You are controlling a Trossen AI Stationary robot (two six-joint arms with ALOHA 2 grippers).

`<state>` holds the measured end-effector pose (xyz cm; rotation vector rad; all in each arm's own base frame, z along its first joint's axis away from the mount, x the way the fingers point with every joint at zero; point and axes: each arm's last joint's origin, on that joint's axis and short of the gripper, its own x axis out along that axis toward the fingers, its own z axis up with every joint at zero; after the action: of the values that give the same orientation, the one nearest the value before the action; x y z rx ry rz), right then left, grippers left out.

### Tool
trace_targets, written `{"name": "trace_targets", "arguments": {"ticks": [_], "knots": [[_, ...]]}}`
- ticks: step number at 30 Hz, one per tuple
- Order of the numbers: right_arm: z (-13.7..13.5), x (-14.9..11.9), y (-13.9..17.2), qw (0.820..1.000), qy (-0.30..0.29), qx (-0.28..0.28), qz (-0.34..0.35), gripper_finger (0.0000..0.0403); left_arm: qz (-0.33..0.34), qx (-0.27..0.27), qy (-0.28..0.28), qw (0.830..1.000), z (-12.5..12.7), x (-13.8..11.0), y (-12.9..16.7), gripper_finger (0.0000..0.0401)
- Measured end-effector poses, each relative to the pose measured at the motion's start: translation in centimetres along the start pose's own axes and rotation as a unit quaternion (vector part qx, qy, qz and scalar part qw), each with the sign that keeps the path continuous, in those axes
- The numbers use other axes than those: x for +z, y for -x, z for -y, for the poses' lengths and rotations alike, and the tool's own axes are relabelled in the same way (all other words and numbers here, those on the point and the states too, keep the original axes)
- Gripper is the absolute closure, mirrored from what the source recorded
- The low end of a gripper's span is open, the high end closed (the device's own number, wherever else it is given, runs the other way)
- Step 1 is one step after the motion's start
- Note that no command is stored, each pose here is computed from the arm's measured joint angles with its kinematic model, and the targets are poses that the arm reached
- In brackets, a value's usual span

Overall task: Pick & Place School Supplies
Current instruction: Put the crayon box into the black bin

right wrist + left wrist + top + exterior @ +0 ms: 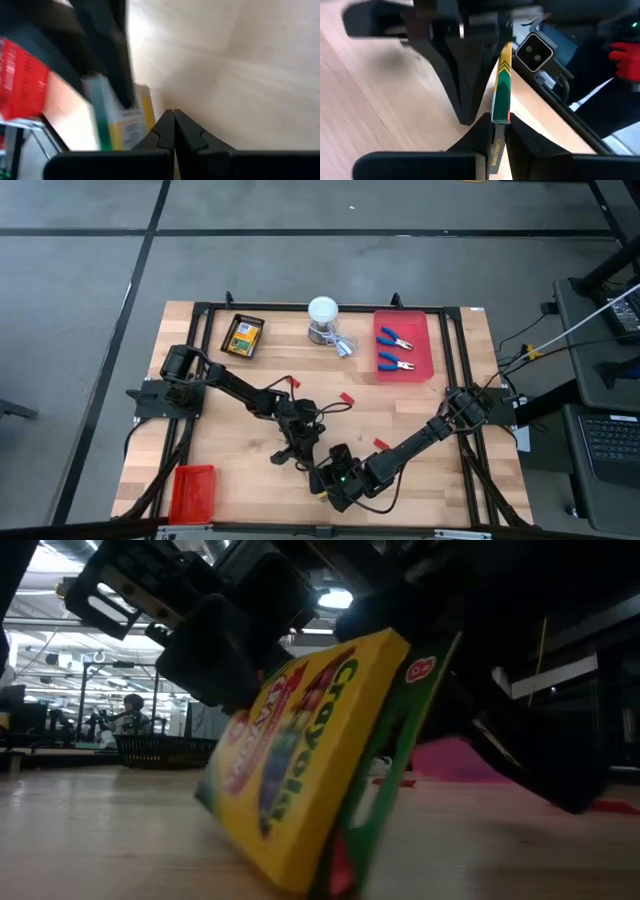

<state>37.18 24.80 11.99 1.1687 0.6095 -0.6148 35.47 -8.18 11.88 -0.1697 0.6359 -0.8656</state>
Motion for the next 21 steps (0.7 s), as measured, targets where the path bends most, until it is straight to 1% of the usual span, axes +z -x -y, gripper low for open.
{"name": "trace_targets", "arguments": {"ticks": [3,6,9,14,18,21], "knots": [[0.0,-0.3,0.4,0.999,-0.013,0.012,0.028,0.0403,-0.021,-0.007,0.023,1.000,0.2,-0.3,0.1,0.0373],[0.3,-0.9,0.9,0.998,-0.029,0.019,0.059,0.0403,-0.040,-0.010,0.033,0.999,0.7,-0.4,0.4,0.0373],[1.1,-1.5,1.4,0.996,-0.036,0.004,0.080,0.0403,-0.055,-0.006,0.041,0.998,1.3,-0.1,1.0,0.0373],[2.3,-2.7,2.5,0.994,-0.049,-0.018,0.091,0.0403,-0.089,0.034,0.037,0.995,2.2,0.4,3.0,0.0373],[3.0,-3.5,3.3,0.994,-0.046,-0.024,0.100,0.0403,-0.116,0.060,0.050,0.990,3.0,0.8,4.9,0.0373],[3.3,-3.9,3.6,0.994,-0.039,-0.025,0.098,0.0403,-0.124,0.104,0.049,0.986,3.9,1.6,6.8,0.0373]]}}
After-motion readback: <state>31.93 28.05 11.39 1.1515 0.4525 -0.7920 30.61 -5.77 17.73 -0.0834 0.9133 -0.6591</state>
